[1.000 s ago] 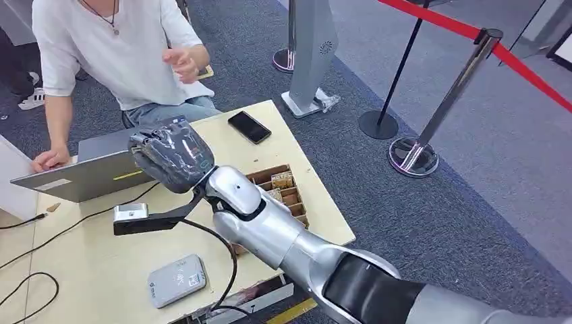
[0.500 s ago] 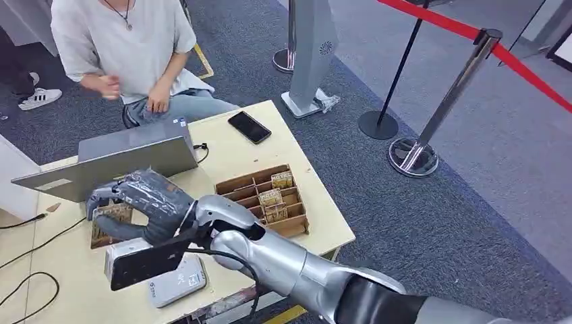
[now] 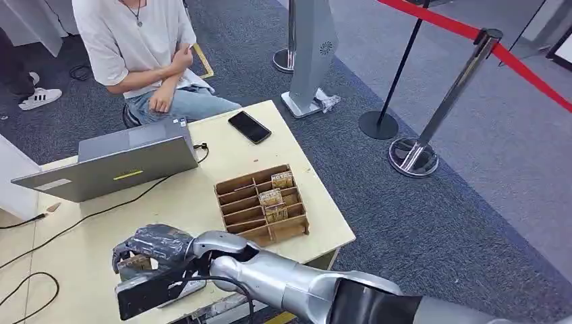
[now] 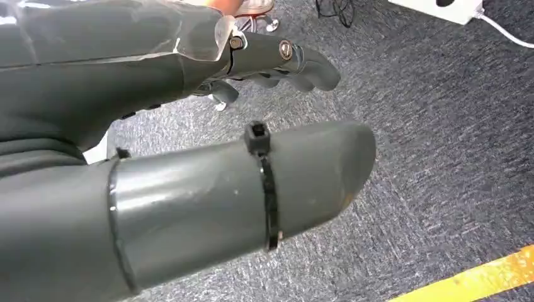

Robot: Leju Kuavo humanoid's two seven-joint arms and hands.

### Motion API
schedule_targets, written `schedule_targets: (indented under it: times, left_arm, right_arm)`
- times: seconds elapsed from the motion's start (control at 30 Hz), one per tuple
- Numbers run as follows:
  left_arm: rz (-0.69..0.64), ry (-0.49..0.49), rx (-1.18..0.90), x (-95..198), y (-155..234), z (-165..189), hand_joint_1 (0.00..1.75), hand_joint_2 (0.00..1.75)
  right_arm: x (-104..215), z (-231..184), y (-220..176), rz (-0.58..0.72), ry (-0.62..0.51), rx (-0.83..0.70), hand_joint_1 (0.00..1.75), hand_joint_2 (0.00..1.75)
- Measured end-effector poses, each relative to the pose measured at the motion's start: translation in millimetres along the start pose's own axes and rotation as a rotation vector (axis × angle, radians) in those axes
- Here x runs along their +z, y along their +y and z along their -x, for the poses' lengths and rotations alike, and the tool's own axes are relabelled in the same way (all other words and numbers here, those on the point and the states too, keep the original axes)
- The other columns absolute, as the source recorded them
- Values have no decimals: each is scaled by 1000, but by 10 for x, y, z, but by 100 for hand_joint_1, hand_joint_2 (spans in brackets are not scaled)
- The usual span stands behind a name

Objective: Pass the card to the sensor for recognition and then transmit it.

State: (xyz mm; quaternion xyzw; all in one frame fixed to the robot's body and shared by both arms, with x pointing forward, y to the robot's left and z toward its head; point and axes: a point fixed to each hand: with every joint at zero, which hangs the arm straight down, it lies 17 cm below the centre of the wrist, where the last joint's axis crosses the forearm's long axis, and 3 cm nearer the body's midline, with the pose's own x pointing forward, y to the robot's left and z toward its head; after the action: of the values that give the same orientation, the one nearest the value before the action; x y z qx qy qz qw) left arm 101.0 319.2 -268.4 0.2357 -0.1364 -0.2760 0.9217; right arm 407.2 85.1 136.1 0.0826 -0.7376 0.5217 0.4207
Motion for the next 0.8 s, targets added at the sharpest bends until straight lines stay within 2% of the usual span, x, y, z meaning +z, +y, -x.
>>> schedule_targets:
  times: [0.37,0.8]
  left_arm:
    - [1,4,-12,0,-2,5,0,0]
    - [2,-13,-26,1,-5,-19,0,0]
  right_arm:
    - [110,512,397,-75,156,35,175,175]
    - [260,820,494,-93,252,39,175,175]
